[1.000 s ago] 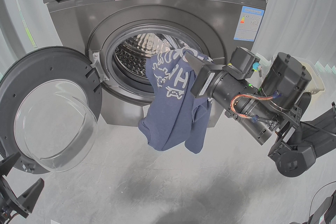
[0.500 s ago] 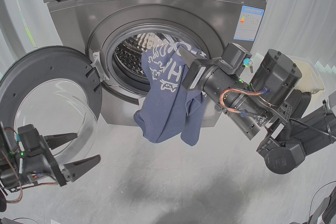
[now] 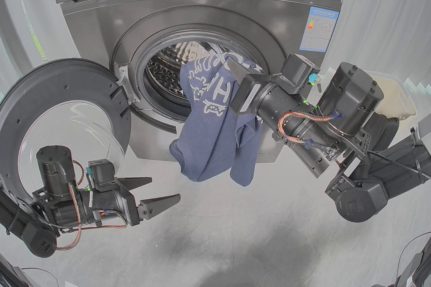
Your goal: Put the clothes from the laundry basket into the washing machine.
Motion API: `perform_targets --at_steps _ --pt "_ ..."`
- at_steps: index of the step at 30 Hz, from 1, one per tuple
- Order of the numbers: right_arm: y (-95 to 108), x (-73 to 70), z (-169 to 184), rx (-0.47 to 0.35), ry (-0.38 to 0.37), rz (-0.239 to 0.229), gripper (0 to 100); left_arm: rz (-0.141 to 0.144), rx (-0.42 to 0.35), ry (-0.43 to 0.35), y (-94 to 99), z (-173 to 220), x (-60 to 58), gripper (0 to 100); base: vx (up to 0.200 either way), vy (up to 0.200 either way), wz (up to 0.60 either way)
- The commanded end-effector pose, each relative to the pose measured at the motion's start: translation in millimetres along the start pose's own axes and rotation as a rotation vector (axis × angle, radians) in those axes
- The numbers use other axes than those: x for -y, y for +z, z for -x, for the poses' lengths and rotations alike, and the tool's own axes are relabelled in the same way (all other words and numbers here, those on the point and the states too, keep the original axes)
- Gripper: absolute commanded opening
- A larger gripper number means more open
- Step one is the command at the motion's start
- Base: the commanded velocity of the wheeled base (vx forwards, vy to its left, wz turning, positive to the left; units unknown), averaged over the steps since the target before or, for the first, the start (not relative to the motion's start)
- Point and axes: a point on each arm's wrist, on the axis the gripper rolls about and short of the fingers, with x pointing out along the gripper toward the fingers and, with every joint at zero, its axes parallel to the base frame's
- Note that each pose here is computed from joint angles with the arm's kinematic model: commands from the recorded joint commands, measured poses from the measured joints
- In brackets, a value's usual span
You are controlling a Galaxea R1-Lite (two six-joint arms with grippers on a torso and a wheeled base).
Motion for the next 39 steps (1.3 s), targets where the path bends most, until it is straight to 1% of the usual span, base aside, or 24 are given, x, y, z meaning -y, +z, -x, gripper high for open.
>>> perform_targets --at_steps 1,3,7,8,9,10,11,12,13,16,18,19,20,22,23,25,27,28,29,36,39 --pt "2 -0.8 1 0.004 0.002 -0.001 0 0.057 -0.085 0.006 -22.7 -25 -17.9 100 0.000 0.000 0.00" --pt "2 -1.3 1 0.004 0.004 -0.002 0 0.057 -0.084 0.008 -27.3 -32 -23.4 100 0.000 0.000 0.00" --pt "2 -1.4 1 0.005 0.004 -0.002 0 0.060 -0.066 0.003 -30.0 -42 -28.5 100 0.000 0.000 0.00" --pt "3 -1.6 1 0.008 0.005 -0.003 0 0.074 -0.044 -0.005 -29.9 -49 -31.1 100 0.000 0.000 0.00" --pt "3 -1.6 1 0.008 0.005 -0.003 0 0.076 -0.042 -0.007 -29.9 -50 -31.0 100 0.000 0.000 0.00" --pt "3 -2.6 1 0.008 0.007 -0.002 0 0.096 -0.015 -0.014 -28.1 -57 -33.6 100 0.000 0.000 0.00" --pt "5 -4.0 2 0.011 0.011 -0.006 0 0.110 0.005 -0.019 -26.2 -61 -35.6 100 0.000 0.000 0.00" --pt "6 -4.7 2 0.014 0.013 -0.005 0 0.116 0.010 -0.022 -26.0 -63 -36.1 100 0.000 0.000 0.00" --pt "8 -6.5 3 0.017 0.018 -0.009 0 0.133 0.019 -0.023 -25.9 -69 -39.6 100 0.000 0.000 0.00" --pt "8 -8.8 4 0.019 0.023 -0.012 0 0.138 0.013 -0.023 -30.7 -78 -45.0 100 0.000 0.000 0.00" --pt "8 -9.8 4 0.018 0.025 -0.013 0 0.138 0.013 -0.023 -32.3 -81 -46.6 100 0.000 0.000 0.00" --pt "8 -9.8 4 0.018 0.025 -0.013 0 0.135 0.026 -0.025 -33.4 -87 -50.3 100 0.000 0.000 0.00" --pt "8 -9.8 4 0.018 0.025 -0.013 0 0.135 0.026 -0.025 -33.4 -87 -50.3 100 0.000 0.000 0.00" --pt "8 -10.4 4 0.019 0.027 -0.014 0 0.131 0.053 -0.029 -32.1 -94 -55.0 100 0.000 0.000 0.00" --pt "8 -10.4 4 0.019 0.027 -0.014 0 0.132 0.057 -0.031 -31.9 -95 -55.6 100 0.000 0.000 0.00" --pt "8 -12.0 5 0.018 0.031 -0.016 0 0.135 0.099 -0.040 -27.6 -101 -58.8 100 0.000 0.000 0.00" --pt "8 -13.0 5 0.017 0.034 -0.017 0 0.136 0.112 -0.045 -26.1 -103 -59.2 100 0.000 0.000 0.00" --pt "7 -12.7 5 0.015 0.030 -0.016 0 0.133 0.146 -0.056 -22.1 -105 -59.9 100 0.000 0.000 0.00" --pt "6 -12.4 6 0.013 0.025 -0.016 0 0.131 0.159 -0.059 -19.8 -106 -59.9 100 0.000 0.000 0.00" --pt "7 -12.3 6 0.022 0.026 -0.016 0 0.116 0.178 -0.069 -14.3 -107 -57.3 100 0.000 0.000 0.00" --pt "5 -11.8 7 0.016 0.024 -0.015 0 0.104 0.197 -0.068 -9.4 -107 -56.3 100 0.000 0.000 0.00"
